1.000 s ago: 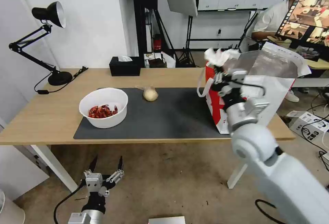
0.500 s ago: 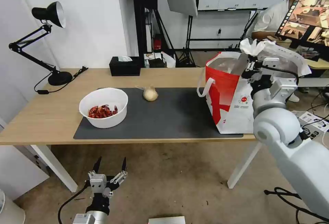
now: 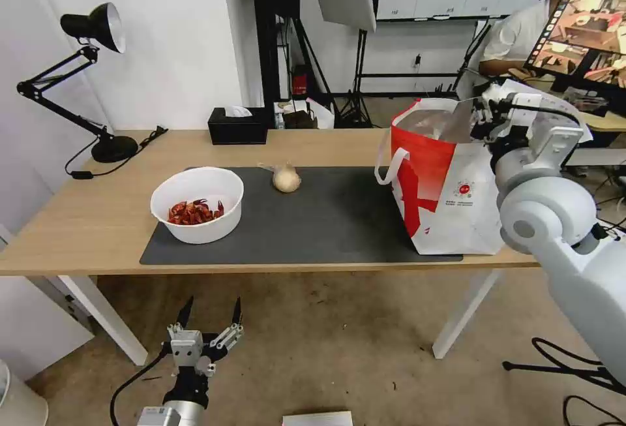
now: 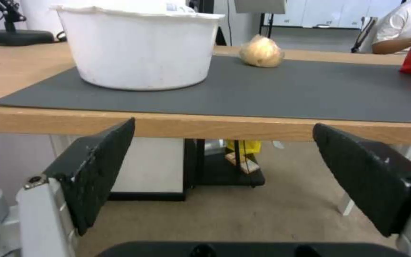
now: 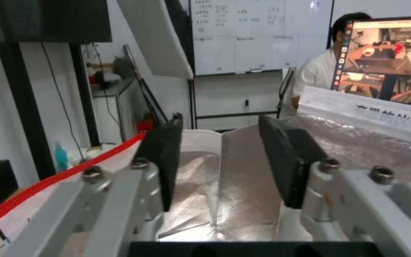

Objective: Pick up the trash from the table and place it into the takeout bag.

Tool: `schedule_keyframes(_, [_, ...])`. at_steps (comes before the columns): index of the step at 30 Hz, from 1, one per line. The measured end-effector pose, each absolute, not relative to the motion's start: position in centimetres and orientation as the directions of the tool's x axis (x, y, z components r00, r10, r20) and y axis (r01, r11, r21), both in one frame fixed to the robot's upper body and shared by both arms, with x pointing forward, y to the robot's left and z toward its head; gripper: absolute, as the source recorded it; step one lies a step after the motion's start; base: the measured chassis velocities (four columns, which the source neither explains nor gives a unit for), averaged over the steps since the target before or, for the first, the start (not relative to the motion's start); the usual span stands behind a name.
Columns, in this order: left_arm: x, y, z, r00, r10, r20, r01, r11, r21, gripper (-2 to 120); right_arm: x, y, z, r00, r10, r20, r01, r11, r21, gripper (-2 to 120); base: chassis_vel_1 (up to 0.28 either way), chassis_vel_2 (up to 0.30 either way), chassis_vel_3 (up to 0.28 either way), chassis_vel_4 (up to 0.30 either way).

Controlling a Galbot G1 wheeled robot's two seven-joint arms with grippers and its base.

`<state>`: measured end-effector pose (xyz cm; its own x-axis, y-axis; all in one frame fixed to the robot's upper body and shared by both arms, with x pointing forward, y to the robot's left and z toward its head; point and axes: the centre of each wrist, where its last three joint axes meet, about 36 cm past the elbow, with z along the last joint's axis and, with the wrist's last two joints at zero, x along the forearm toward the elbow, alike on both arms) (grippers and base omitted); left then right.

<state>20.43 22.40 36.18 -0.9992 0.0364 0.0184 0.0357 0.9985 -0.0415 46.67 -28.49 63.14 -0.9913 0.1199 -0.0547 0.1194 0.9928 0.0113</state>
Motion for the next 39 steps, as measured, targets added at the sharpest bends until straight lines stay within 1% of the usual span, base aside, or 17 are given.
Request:
schedule_keyframes(1, [20.4,22.4,36.2,-0.999,0.036,0.018,0.036,0.999,-0.041,100,46.7,-28.5,63.1,-0.991,0.120,-0.055,0.119,0.993,0.011,48,0.000,0.000,0.000,0.000])
schedule_keyframes(5, [20.3,22.4,36.5,-0.999,0.036,0.014,0.036,0.998,-0.043,100,46.4,-28.3,63.0,-0.993,0.106,-0.050,0.106,0.994,0.012,68,0.000,0.000,0.000,0.000])
schedule_keyframes(6, [20.3,22.4,36.5,-0.999,0.036,0.014,0.036,0.998,-0.043,100,46.4,-28.3,63.0,-0.993,0.106,-0.050,0.106,0.994,0.012,68,0.000,0.000,0.000,0.000])
schedule_keyframes(8, [20.3,22.4,36.8,-0.999,0.035,0.009,0.035,0.999,-0.042,100,46.2,-28.3,62.8,-0.994,0.096,-0.048,0.096,0.995,0.010,78,0.000,0.000,0.000,0.000])
schedule_keyframes(9, [20.3,22.4,36.8,-0.999,0.035,0.009,0.035,0.999,-0.042,100,46.2,-28.3,62.8,-0.994,0.096,-0.048,0.096,0.995,0.010,78,0.000,0.000,0.000,0.000])
schedule_keyframes(12, [20.2,22.5,37.0,-0.999,0.034,0.005,0.034,0.999,-0.042,100,45.8,-28.3,62.6,-0.996,0.078,-0.052,0.077,0.997,0.014,92,0.000,0.000,0.000,0.000])
schedule_keyframes(13, [20.2,22.5,37.0,-0.999,0.034,0.005,0.034,0.999,-0.042,100,45.8,-28.3,62.6,-0.996,0.078,-0.052,0.077,0.997,0.014,92,0.000,0.000,0.000,0.000])
schedule_keyframes(15, [20.2,22.5,37.1,-0.999,0.034,0.004,0.034,0.999,-0.042,100,45.2,-28.2,62.4,-0.996,0.038,-0.081,0.035,0.999,0.036,99,0.000,0.000,0.000,0.000])
schedule_keyframes(17, [20.2,22.5,37.1,-0.999,0.033,0.003,0.033,0.999,-0.042,100,44.9,-28.1,62.3,-0.995,0.017,-0.094,0.013,0.999,0.044,100,0.000,0.000,0.000,0.000])
schedule_keyframes(23, [20.7,22.5,37.5,-0.999,0.032,-0.014,0.033,0.998,-0.051,100,42.1,-28.4,62.0,-0.978,-0.125,-0.166,-0.140,0.987,0.082,100,0.000,0.000,0.000,0.000])
schedule_keyframes(24, [20.7,22.5,37.5,-0.999,0.032,-0.014,0.033,0.998,-0.051,100,42.1,-28.4,62.0,-0.978,-0.125,-0.166,-0.140,0.987,0.082,100,0.000,0.000,0.000,0.000])
schedule_keyframes(26, [20.7,22.3,37.4,-0.999,0.043,-0.012,0.043,0.998,-0.052,100,40.6,-28.6,61.7,-0.964,-0.181,-0.195,-0.202,0.975,0.094,100,0.000,0.000,0.000,0.000])
schedule_keyframes(27, [20.7,22.3,37.4,-0.999,0.043,-0.012,0.043,0.998,-0.052,100,40.6,-28.6,61.7,-0.964,-0.181,-0.195,-0.202,0.975,0.094,100,0.000,0.000,0.000,0.000])
schedule_keyframes(29, [20.9,22.0,37.0,-0.999,0.054,-0.008,0.054,0.997,-0.058,100,38.1,-28.5,60.6,-0.943,-0.251,-0.219,-0.276,0.957,0.091,100,0.000,0.000,0.000,0.000])
schedule_keyframes(30, [20.9,22.0,37.0,-0.999,0.054,-0.008,0.054,0.997,-0.058,100,38.1,-28.5,60.6,-0.943,-0.251,-0.219,-0.276,0.957,0.091,100,0.000,0.000,0.000,0.000])
schedule_keyframes(32, [21.2,21.8,36.8,-0.998,0.063,-0.008,0.063,0.996,-0.059,100,35.7,-27.6,58.1,-0.933,-0.289,-0.214,-0.312,0.946,0.086,100,0.000,0.000,0.000,0.000])
schedule_keyframes(39, [21.4,22.0,36.5,-0.998,0.066,-0.006,0.066,0.996,-0.059,100,33.9,-26.9,55.4,-0.921,-0.324,-0.218,-0.343,0.938,0.055,100,0.000,0.000,0.000,0.000])
